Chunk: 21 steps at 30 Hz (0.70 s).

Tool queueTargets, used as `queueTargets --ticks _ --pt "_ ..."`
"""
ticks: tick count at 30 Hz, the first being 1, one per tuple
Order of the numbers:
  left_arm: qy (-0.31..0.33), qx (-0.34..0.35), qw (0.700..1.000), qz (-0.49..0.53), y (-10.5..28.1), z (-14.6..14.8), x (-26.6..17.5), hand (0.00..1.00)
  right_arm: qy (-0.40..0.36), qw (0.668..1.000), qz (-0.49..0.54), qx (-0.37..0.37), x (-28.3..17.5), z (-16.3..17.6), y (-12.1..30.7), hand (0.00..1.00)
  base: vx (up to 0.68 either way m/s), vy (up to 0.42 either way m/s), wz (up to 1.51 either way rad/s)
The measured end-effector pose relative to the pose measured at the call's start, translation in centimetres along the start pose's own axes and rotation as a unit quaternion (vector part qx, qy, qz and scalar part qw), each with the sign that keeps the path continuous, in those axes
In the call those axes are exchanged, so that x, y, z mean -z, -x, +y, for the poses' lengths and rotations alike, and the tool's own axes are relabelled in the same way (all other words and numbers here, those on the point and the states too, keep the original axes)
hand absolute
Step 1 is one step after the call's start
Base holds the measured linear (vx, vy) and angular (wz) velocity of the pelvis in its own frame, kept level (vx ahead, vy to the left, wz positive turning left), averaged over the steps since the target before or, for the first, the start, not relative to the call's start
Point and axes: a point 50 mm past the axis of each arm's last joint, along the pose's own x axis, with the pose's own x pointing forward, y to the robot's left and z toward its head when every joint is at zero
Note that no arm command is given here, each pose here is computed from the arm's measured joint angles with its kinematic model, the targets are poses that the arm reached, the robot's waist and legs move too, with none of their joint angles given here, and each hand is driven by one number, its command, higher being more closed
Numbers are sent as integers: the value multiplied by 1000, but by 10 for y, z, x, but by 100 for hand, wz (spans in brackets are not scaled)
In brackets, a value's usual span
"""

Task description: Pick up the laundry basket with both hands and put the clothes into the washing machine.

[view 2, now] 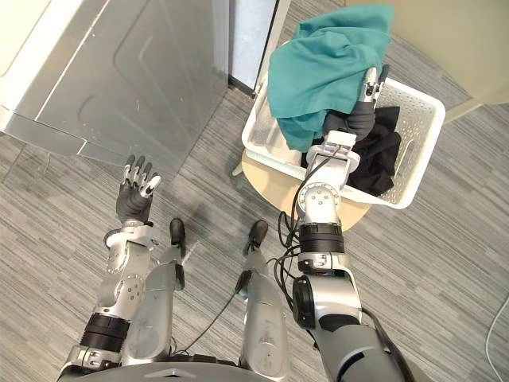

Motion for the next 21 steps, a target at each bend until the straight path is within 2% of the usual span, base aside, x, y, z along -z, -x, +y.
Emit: queueTargets --ticks 5,7,11,15,18,21 --pt "-74 40 994 -75 -35 -19 -37 0 19 999 40 -14 12 2 7 100 -14 -13 -5" --pt "-126 61 984 -106 -56 -27 -56 0 33 998 58 -22 17 4 7 100 -23 -10 -12" --pt "-229 81 964 -112 -90 -29 -78 0 64 993 93 -44 19 9 4 100 -11 -15 -7" --pt "-282 112 945 -119 -113 -41 -102 0 80 990 92 -66 10 15 -1 100 1 -5 -1" --pt "-316 167 923 -143 -125 -69 -131 0 62 987 94 -111 9 37 2 100 14 -8 -8" --pt "-333 231 899 -167 -128 -109 -146 0 44 983 89 -157 6 57 8 100 5 0 -2"
